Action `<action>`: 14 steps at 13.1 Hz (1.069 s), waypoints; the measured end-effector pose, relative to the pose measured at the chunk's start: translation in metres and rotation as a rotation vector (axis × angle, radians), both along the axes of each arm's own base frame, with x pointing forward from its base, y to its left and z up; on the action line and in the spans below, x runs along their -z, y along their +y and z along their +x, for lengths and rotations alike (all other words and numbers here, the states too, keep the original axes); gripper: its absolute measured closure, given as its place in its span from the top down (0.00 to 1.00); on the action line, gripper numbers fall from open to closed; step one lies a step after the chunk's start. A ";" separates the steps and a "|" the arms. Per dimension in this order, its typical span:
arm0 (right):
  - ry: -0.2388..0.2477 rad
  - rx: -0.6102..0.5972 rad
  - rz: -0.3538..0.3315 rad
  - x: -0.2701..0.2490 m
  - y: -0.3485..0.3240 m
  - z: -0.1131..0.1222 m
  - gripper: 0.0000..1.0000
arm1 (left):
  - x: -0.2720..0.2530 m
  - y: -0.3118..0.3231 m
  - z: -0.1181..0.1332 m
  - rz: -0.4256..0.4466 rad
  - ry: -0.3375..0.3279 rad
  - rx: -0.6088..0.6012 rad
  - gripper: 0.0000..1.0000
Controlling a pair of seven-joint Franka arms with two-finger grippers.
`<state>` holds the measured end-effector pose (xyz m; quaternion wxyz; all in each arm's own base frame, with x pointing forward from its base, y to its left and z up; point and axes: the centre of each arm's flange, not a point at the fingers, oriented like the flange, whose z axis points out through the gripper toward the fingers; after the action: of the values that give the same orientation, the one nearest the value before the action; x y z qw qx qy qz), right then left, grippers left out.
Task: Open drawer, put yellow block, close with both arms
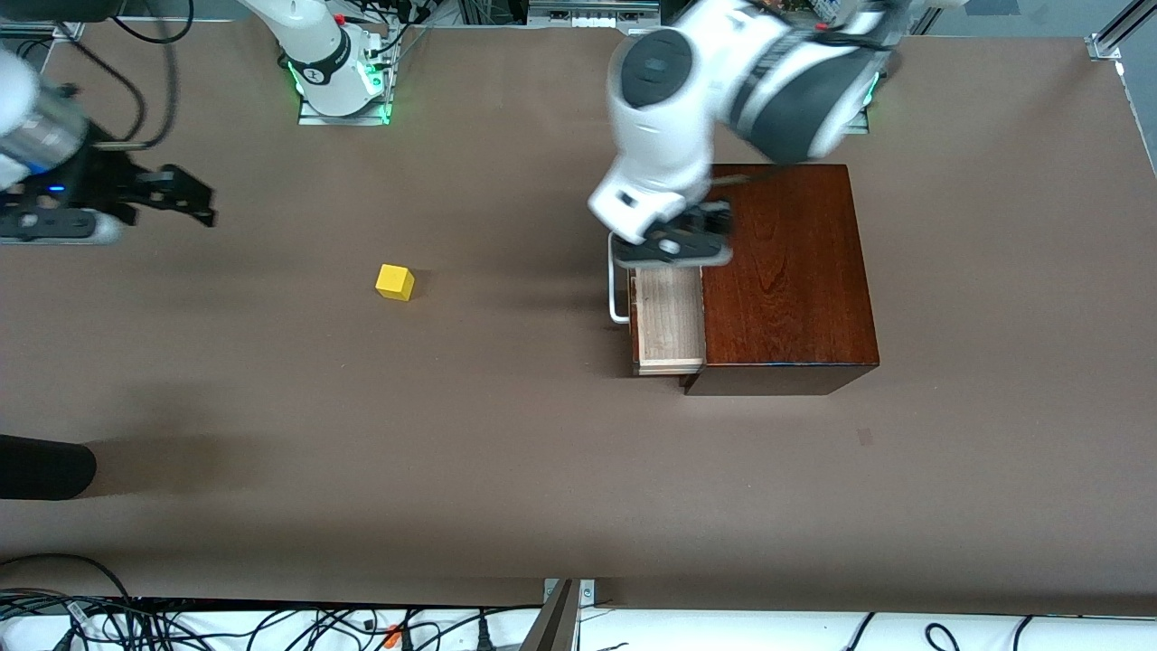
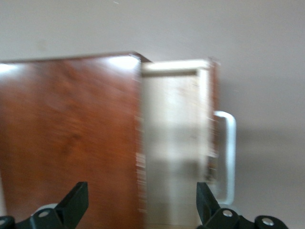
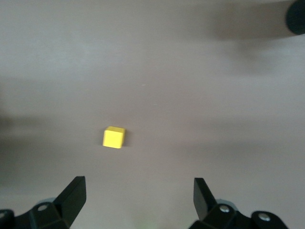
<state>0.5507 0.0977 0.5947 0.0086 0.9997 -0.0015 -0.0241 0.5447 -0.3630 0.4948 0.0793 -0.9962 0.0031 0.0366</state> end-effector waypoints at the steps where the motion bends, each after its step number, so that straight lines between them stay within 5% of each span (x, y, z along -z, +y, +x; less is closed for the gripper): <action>1: 0.002 0.005 -0.003 0.004 0.025 -0.003 1.00 | -0.012 0.031 0.013 -0.018 0.027 0.005 1.00; 7: 0.025 0.030 -0.019 0.050 0.084 -0.014 1.00 | -0.068 0.220 0.046 -0.136 0.151 0.061 1.00; 12: -0.039 0.094 0.007 0.196 0.066 -0.039 1.00 | -0.094 0.315 0.044 -0.132 0.126 0.083 1.00; 14: -0.046 0.176 0.007 0.251 0.066 -0.051 1.00 | -0.110 0.333 0.031 -0.119 0.065 0.052 1.00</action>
<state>0.4997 0.1638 0.3433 0.0030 0.9960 -0.0892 -0.0018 0.5755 -0.0302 0.6044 0.0208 -0.9970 0.0335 0.0664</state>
